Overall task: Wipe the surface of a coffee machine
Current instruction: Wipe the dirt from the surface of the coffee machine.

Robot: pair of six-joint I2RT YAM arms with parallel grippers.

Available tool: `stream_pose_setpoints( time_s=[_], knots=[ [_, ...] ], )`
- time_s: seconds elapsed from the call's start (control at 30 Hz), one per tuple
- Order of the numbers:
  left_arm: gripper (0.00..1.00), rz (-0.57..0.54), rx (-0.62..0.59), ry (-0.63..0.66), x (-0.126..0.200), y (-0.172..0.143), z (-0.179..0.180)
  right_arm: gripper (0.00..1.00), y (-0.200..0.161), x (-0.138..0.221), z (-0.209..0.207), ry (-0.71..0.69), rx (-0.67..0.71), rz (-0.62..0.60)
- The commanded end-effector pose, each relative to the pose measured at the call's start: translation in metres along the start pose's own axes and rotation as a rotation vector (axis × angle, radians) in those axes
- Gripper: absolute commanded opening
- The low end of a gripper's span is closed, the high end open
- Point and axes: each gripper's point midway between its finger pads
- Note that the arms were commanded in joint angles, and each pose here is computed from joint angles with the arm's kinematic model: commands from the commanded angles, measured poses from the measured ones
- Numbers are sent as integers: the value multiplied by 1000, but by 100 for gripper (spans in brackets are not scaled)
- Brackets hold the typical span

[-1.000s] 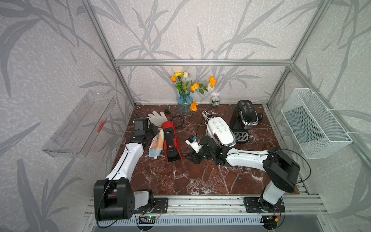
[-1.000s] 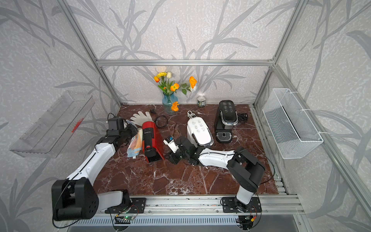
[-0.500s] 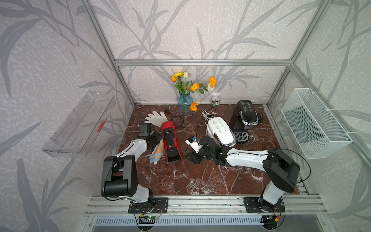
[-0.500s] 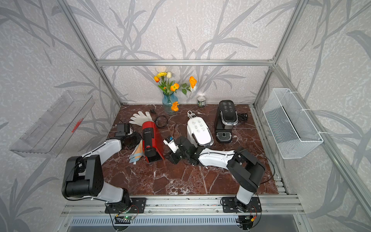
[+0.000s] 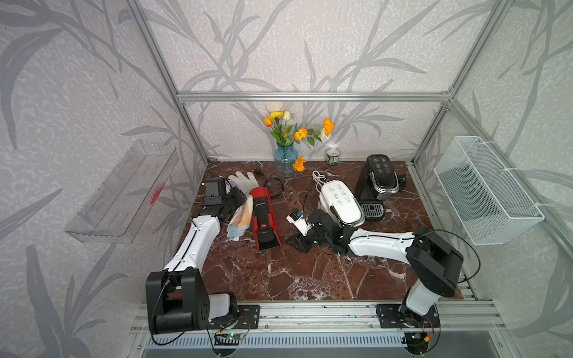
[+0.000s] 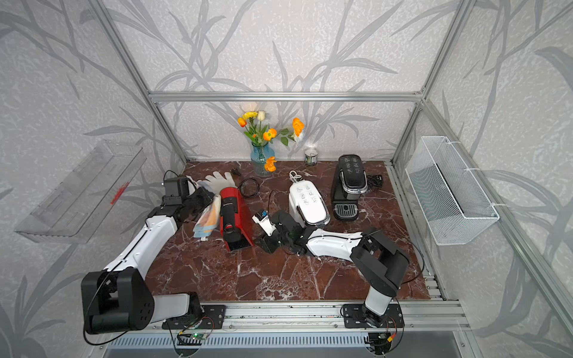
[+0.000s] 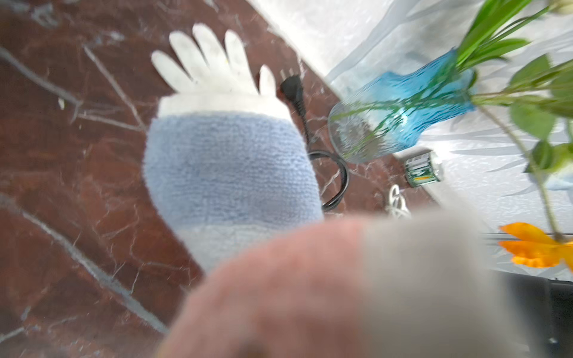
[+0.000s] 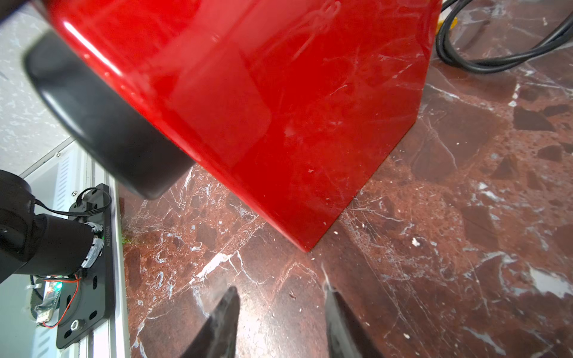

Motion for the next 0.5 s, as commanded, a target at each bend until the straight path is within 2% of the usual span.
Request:
stream_pose_setpoints(
  time_s=[0.0, 0.1, 0.2, 0.33, 0.4, 0.47],
  knots=[
    [0, -73, -78, -25, -1, 26, -8, 46, 9, 3, 8, 14, 19, -15],
    [0, -61, -130, -45, -17, 36, -11, 46, 10, 5, 8, 12, 24, -22],
    [0, -55, -159, -144, -38, 54, -23, 46, 10, 5, 9, 15, 22, -21],
    [0, 35, -267, -305, -64, 68, -53, 46, 10, 5, 11, 24, 19, -22],
    [0, 112, -300, -366, -73, 67, -63, 46, 11, 5, 12, 24, 21, -20],
    [0, 135, -336, -413, -82, 65, -66, 46, 12, 6, 12, 22, 23, -24]
  ],
)
Point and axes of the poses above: each gripper's point midway between its finger pads, its own x axis back along the fingers, its own z axis along the line the jaws close on, y = z × x, and after that the axes turned 9 degrees about -x, right-handed
